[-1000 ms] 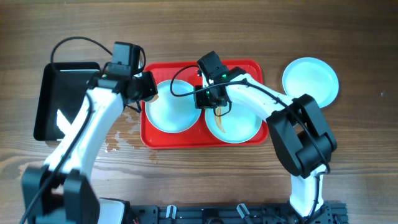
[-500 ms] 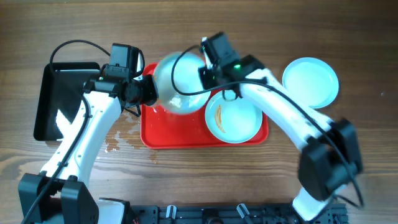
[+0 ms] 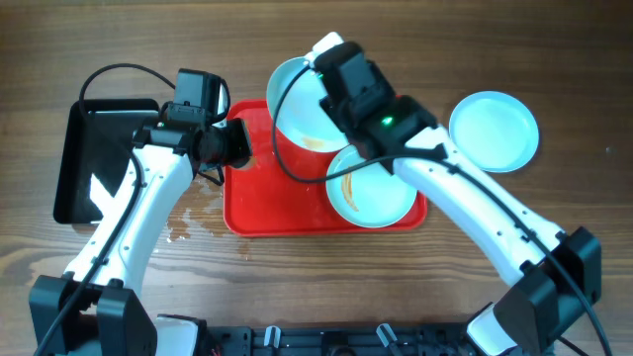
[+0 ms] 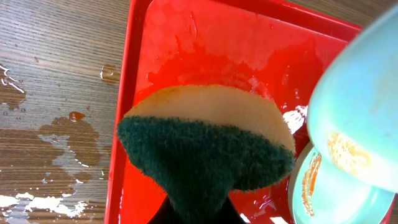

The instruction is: Clean dirty plates on tray and stack at the side

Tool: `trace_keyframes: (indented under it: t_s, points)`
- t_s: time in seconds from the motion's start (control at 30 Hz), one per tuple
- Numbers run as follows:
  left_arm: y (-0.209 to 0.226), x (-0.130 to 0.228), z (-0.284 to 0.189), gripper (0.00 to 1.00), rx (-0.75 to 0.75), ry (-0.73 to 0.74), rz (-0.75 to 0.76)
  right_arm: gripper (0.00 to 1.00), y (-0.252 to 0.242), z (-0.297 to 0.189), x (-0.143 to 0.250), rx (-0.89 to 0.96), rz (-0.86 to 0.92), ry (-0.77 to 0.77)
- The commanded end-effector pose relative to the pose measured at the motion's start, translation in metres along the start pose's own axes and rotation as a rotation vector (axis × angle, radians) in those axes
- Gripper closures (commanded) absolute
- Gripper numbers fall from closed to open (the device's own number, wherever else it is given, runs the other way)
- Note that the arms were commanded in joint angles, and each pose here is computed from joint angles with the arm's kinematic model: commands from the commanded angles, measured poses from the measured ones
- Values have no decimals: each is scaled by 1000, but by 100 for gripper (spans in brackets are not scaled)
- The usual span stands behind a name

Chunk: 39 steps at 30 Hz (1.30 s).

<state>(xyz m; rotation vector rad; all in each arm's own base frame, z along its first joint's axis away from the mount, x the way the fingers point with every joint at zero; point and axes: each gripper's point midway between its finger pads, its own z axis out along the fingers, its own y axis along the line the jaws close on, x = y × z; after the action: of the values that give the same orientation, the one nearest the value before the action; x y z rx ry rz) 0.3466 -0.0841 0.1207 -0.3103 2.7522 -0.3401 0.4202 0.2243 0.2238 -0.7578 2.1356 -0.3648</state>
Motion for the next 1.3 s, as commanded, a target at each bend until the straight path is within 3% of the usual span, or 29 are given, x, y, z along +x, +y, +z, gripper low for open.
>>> trace_keyframes:
  t_s: [0.0, 0.33, 0.53, 0.77, 1.03, 1.17, 1.27]
  points:
    - [4, -3, -1, 96, -20, -4, 4, 96, -11, -6, -8, 192, -90, 5]
    - [7, 1, -1, 96, -29, 9, 0, 96, -10, -8, -11, 447, -210, 49]
    - [7, 1, -1, 96, -30, 9, -1, 96, 4, -8, -16, 469, -237, 37]
    - [7, 1, -1, 96, -30, 12, -1, 96, 15, -8, -12, 429, -69, 1]
    - [6, 3, -1, 96, -27, 18, -1, 96, 79, 29, 42, -172, 295, 200]
    - [-4, 5, -1, 96, 34, 37, -1, 96, 105, 25, 43, -477, 490, 274]
    - [-22, 8, -3, 96, 129, 58, 4, 96, 114, 24, 45, -563, 547, 306]
